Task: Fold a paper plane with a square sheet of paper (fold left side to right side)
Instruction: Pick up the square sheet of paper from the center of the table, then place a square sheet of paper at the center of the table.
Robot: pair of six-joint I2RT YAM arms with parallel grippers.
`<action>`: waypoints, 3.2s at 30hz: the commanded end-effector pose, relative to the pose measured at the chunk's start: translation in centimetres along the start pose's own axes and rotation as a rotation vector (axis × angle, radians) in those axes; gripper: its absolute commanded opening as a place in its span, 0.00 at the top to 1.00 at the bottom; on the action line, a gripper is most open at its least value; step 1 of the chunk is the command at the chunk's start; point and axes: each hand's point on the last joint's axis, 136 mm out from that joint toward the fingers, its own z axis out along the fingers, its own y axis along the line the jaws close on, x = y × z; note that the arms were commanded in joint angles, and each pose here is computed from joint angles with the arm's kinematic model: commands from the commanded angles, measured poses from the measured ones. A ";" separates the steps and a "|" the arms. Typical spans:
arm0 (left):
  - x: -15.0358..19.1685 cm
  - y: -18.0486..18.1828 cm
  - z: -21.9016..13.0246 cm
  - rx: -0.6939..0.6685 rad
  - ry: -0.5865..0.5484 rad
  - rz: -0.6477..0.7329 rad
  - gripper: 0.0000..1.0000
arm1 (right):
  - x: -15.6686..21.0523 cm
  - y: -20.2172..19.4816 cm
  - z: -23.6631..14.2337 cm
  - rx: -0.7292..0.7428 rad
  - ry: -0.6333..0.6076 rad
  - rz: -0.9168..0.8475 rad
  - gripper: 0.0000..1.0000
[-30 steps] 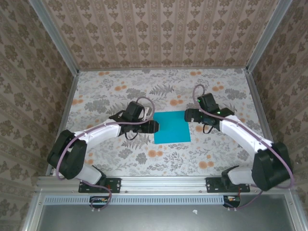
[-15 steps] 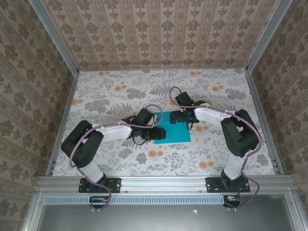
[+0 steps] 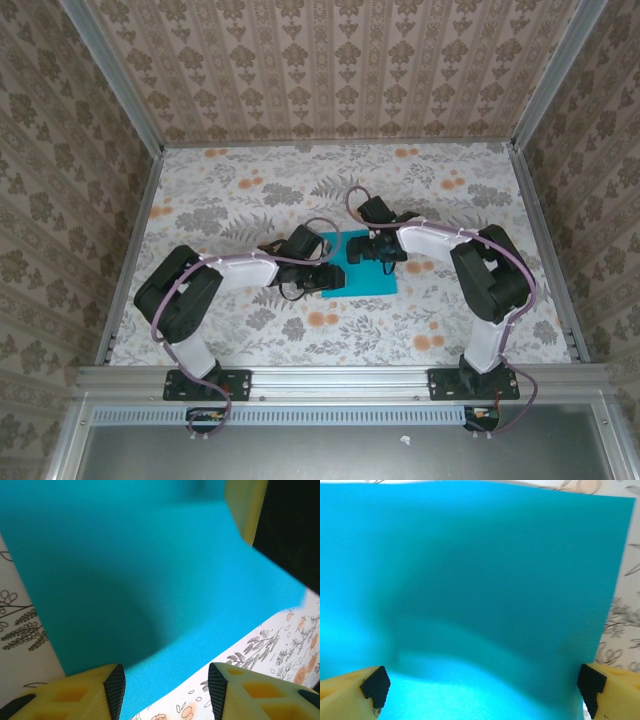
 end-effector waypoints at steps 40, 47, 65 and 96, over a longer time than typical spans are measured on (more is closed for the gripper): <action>-7.7 -7.3 -25.5 0.614 -0.603 0.435 0.04 | -3.0 11.8 -25.5 -1.166 -0.393 -0.308 0.75; -7.3 -10.1 -25.4 0.672 -0.547 0.521 0.04 | -1.1 14.5 -30.8 -1.284 -0.419 -0.454 0.75; -5.8 -12.8 -25.6 0.710 -0.532 0.621 0.91 | -2.6 13.8 -28.6 -1.167 -0.447 -0.379 0.72; -6.5 4.7 -6.3 0.210 -0.154 0.054 1.00 | -1.6 0.2 -8.4 -0.382 -0.146 0.179 0.58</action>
